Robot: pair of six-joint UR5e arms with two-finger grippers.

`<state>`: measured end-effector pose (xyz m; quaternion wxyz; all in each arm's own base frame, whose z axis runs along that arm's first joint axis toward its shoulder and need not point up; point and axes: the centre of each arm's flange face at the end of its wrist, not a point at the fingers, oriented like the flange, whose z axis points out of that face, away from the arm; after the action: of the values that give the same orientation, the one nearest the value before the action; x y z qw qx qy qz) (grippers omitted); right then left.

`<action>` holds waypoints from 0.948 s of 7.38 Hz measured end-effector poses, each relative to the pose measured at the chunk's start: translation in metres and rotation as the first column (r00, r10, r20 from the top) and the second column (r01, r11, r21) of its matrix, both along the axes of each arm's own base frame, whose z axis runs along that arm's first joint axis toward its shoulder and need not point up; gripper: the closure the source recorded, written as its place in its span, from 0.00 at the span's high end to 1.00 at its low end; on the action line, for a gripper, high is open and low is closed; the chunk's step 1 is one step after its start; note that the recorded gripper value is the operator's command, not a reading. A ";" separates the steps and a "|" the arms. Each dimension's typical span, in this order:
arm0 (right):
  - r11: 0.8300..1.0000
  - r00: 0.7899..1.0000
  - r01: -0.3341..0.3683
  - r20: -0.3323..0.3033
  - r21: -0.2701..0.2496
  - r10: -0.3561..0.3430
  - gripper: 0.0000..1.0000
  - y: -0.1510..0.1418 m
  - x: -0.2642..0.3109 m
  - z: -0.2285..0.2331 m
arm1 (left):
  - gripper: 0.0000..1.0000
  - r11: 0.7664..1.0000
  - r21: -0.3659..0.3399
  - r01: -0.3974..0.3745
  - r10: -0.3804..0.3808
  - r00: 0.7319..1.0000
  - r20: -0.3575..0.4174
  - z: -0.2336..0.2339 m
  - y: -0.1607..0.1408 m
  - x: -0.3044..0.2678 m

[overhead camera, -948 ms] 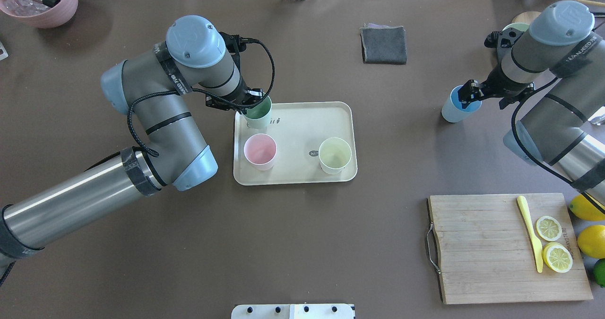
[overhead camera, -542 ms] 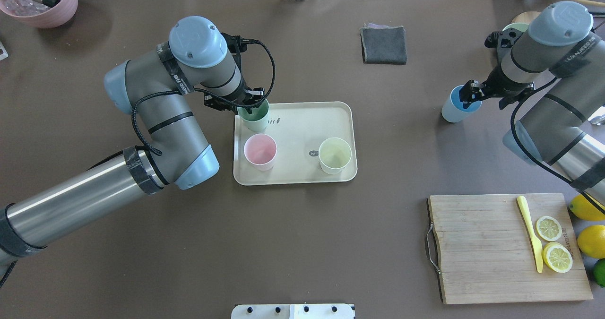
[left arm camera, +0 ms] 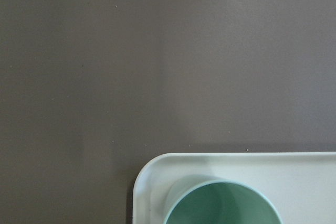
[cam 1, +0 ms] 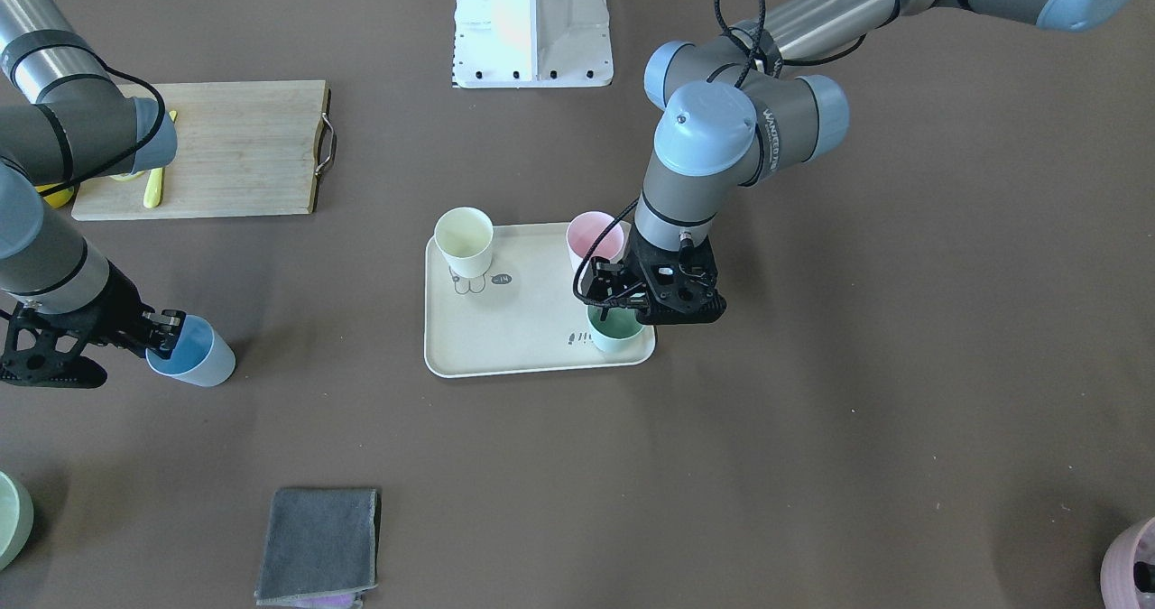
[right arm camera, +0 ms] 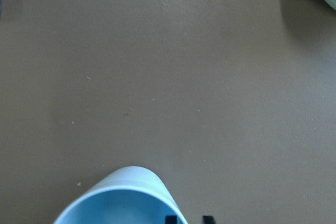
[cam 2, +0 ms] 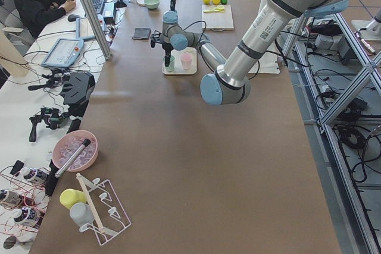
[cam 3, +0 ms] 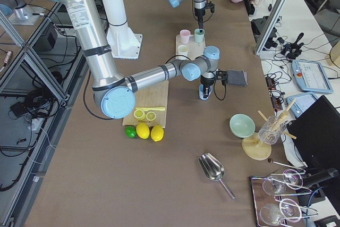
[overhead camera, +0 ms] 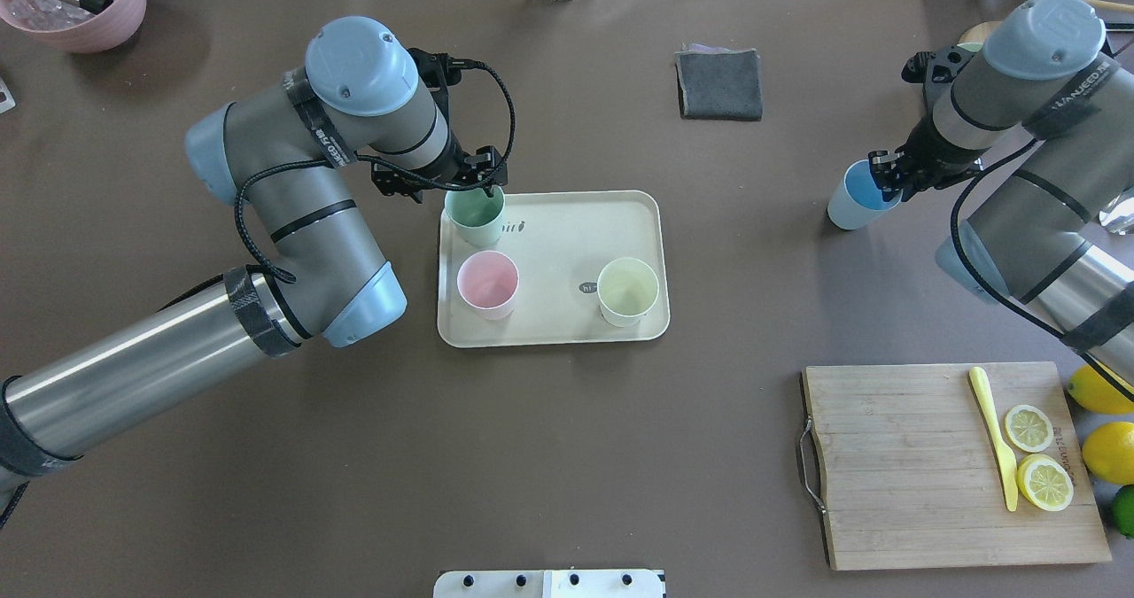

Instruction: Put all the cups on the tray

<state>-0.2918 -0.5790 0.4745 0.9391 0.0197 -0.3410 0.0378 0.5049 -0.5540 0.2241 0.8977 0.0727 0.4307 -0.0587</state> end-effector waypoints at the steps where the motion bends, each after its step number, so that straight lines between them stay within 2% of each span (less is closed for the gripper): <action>1: 1.000 1.000 -0.007 0.014 0.010 0.007 0.00 -0.006 0.003 -0.011 | 0.98 1.000 0.002 0.010 -0.010 1.000 -0.005 -0.003 -0.005 -0.008; 4: 0.999 0.990 -0.043 0.135 0.006 0.042 0.00 -0.034 0.014 -0.079 | 0.98 1.000 0.015 0.013 -0.013 1.000 -0.013 0.000 -0.029 -0.046; 5: 0.997 0.983 -0.072 0.172 -0.010 0.072 0.00 -0.040 0.003 -0.112 | 0.98 1.000 0.028 0.006 -0.006 1.000 -0.001 0.011 -0.038 -0.061; 7: 0.994 0.970 -0.099 0.220 -0.048 0.107 0.00 -0.037 -0.054 -0.176 | 0.98 0.999 0.049 -0.014 0.013 1.000 0.016 0.037 -0.048 -0.096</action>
<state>-0.3462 -0.6160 0.2988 0.8919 0.0158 -0.4419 0.0946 0.4093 -0.6020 0.2608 0.8994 0.0922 0.4253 -0.0417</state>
